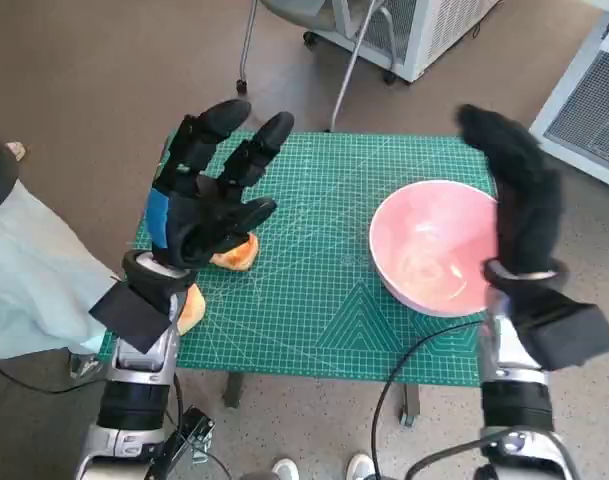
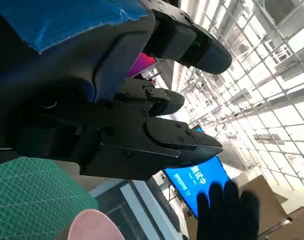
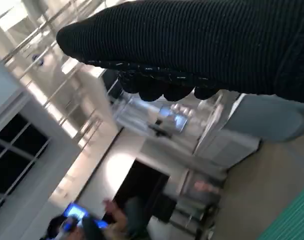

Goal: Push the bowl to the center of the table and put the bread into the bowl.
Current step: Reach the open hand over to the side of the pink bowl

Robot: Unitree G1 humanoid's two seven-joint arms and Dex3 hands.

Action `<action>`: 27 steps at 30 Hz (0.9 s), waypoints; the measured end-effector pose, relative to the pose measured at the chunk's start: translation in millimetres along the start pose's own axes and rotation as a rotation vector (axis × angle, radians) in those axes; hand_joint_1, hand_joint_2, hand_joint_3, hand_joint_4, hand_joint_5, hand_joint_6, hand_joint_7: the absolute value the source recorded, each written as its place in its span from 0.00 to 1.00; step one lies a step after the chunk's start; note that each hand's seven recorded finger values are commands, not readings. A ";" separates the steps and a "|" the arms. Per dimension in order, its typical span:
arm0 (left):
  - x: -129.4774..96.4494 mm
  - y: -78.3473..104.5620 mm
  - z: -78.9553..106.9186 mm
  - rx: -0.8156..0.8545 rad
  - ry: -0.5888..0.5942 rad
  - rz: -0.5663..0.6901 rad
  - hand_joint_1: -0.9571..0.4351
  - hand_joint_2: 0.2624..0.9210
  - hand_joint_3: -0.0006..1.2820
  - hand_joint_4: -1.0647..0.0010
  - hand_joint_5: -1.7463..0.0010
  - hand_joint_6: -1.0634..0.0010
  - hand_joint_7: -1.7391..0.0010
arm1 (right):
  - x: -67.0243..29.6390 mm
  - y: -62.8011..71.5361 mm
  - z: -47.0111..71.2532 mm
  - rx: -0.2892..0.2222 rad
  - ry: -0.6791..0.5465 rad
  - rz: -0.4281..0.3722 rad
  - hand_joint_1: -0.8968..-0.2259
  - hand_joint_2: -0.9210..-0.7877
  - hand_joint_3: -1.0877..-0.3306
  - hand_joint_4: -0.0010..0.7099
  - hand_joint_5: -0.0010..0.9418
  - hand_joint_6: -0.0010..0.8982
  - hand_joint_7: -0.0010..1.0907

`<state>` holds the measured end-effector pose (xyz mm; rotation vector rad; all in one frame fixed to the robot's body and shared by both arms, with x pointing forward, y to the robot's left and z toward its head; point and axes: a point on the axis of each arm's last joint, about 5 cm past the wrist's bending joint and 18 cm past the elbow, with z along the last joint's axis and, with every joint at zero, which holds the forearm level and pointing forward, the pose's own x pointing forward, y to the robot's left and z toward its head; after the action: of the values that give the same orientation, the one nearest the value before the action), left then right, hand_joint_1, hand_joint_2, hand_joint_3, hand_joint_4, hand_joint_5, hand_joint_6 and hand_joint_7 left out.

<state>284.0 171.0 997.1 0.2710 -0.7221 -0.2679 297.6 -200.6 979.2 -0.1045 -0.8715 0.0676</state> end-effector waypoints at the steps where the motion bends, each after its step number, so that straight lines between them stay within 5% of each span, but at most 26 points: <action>1: -0.2 -0.1 0.0 0.000 0.000 0.000 0.60 1.00 0.11 0.55 1.00 0.76 0.59 | -2.9 -4.2 -1.6 -0.009 0.011 -0.013 0.46 0.00 0.50 0.60 0.01 0.16 0.65; 7: -1.8 -0.8 0.4 -0.002 -0.002 0.004 0.60 1.00 0.11 0.54 1.00 0.76 0.59 | -19.9 -27.3 -8.3 -0.068 0.073 -0.116 0.45 0.00 0.52 0.60 0.00 0.18 0.62; 17: -1.9 -3.0 0.1 -0.014 -0.004 0.010 0.61 1.00 0.12 0.54 1.00 0.77 0.58 | -44.8 -43.9 -17.2 -0.120 0.189 -0.267 0.54 0.00 0.48 0.57 0.00 0.13 0.69; 22: -1.9 -3.5 0.1 -0.017 -0.009 0.014 0.61 1.00 0.12 0.53 0.99 0.77 0.58 | -57.0 -45.4 -24.9 -0.106 0.287 -0.336 0.55 0.00 0.48 0.56 0.00 0.12 0.72; 27: -2.0 -4.3 -0.1 -0.021 -0.012 0.017 0.60 1.00 0.12 0.53 0.99 0.77 0.58 | -67.2 -42.7 -33.7 -0.037 0.397 -0.404 0.59 0.00 0.47 0.52 0.00 0.12 0.71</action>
<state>282.0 167.7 994.4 0.2434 -0.7331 -0.2614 281.0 -252.0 911.7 0.0254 -0.4840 -0.3378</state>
